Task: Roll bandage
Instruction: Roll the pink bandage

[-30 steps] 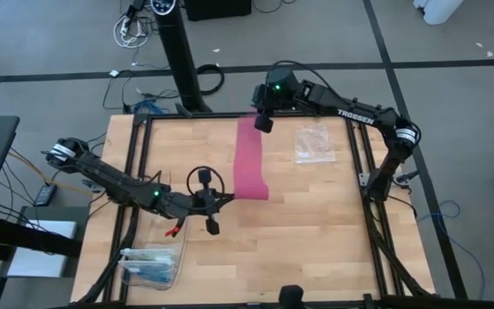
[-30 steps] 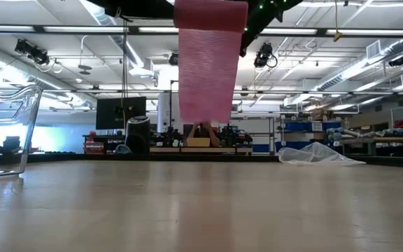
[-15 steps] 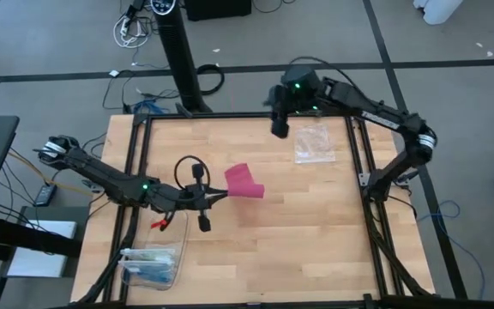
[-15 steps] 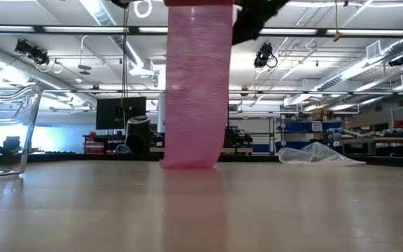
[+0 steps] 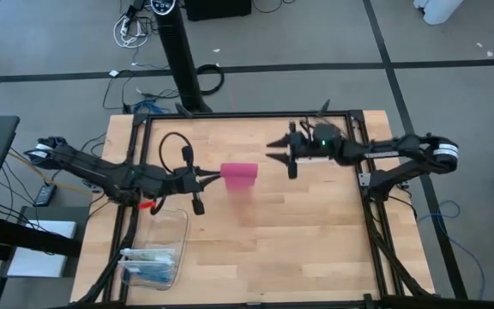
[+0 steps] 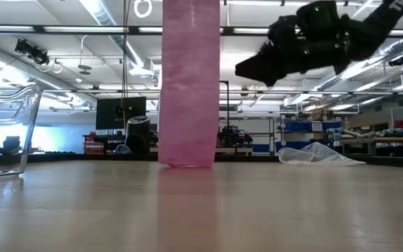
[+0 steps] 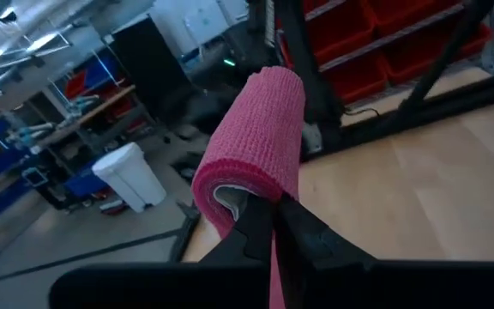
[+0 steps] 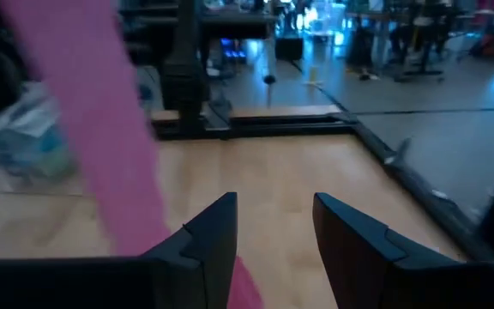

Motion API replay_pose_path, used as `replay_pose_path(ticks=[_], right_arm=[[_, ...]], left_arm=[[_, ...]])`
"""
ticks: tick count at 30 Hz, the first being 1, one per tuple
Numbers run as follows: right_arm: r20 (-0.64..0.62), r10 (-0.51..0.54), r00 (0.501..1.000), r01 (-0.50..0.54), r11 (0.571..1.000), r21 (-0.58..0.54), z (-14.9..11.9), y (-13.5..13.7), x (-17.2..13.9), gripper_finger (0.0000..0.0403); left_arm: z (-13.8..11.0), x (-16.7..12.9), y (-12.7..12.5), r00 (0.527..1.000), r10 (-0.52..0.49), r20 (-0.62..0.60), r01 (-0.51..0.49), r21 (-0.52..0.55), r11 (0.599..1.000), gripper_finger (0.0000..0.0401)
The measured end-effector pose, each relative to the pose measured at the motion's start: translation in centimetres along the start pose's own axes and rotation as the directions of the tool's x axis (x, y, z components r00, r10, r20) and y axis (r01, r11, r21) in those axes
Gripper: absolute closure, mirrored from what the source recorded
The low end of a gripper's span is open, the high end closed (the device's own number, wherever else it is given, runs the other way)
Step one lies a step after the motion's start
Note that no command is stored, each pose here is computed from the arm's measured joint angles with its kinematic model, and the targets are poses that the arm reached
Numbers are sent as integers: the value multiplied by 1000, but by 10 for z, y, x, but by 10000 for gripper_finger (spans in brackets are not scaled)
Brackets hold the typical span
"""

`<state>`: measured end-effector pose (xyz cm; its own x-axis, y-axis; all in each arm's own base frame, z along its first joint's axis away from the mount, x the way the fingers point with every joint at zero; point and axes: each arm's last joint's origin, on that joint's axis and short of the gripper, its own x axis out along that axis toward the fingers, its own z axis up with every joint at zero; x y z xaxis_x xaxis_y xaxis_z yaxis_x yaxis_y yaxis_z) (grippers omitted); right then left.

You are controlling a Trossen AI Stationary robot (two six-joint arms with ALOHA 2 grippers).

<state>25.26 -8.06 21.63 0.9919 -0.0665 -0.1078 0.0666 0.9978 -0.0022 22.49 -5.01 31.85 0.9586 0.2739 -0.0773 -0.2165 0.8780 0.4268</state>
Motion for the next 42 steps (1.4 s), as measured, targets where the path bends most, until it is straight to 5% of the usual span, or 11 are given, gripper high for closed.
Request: replay_pose_path(ticks=[8,21,30,37,42], right_arm=[[-46,117,992,-113,990,79,-33,26,17,237],[-11,136,991,-130,965,228,-70,33,49,139],[-29,191,981,-178,953,245,-75,48,64,131],[-31,81,996,-71,965,251,-73,28,37,120],[-32,101,994,-89,963,253,-74,32,42,115]], left_arm=[[28,1,24,999,44,-11,-43,41,998,395],[41,3,46,993,119,-2,-118,66,991,395],[39,5,52,989,146,-12,-144,65,987,395],[39,5,52,989,144,-14,-143,74,987,395],[39,5,52,989,145,-14,-143,88,986,395]])
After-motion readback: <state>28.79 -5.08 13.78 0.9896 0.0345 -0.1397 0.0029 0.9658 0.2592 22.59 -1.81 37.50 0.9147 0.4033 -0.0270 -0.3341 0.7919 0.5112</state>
